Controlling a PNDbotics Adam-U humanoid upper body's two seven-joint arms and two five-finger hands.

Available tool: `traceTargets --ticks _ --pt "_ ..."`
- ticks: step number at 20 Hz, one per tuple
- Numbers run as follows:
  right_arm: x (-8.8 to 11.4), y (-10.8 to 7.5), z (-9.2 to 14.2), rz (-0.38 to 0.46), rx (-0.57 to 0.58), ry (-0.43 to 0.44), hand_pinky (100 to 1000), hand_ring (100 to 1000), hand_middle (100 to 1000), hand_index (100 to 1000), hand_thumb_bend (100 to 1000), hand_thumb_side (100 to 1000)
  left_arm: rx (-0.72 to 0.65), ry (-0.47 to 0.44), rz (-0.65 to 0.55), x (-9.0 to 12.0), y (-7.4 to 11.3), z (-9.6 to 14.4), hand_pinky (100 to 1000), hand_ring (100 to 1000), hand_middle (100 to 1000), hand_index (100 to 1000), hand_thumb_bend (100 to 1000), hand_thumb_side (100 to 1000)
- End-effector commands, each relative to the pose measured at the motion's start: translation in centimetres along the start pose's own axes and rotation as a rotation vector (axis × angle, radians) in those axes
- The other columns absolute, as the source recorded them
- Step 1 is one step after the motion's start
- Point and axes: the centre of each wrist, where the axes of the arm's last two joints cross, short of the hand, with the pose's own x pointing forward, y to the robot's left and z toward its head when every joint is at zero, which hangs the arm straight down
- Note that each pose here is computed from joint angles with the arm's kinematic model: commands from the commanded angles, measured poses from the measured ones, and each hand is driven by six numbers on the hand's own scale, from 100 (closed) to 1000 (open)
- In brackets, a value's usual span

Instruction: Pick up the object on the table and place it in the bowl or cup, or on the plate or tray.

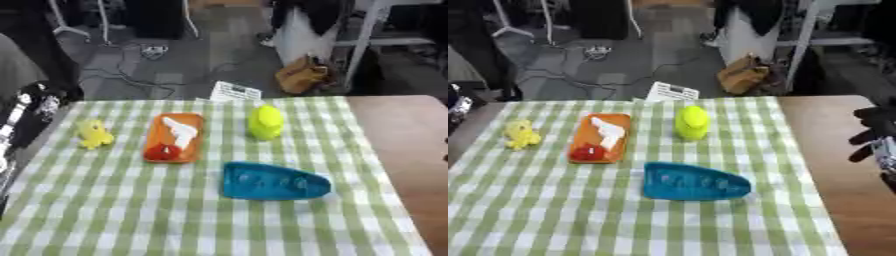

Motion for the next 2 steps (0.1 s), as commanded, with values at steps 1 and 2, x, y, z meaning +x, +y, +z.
traceTargets --ticks 1,2 --pt "0.81 -0.91 -0.41 0.036 -0.004 -0.036 491 597 735 697 100 705 0.015 -0.033 -0.027 0.78 1.43 -0.63 710 648 739 849 100 870" --pt "0.81 -0.92 -0.42 0.036 -0.005 -0.036 491 597 735 697 100 706 0.015 -0.033 -0.027 0.79 1.42 -0.63 710 648 738 849 100 870"
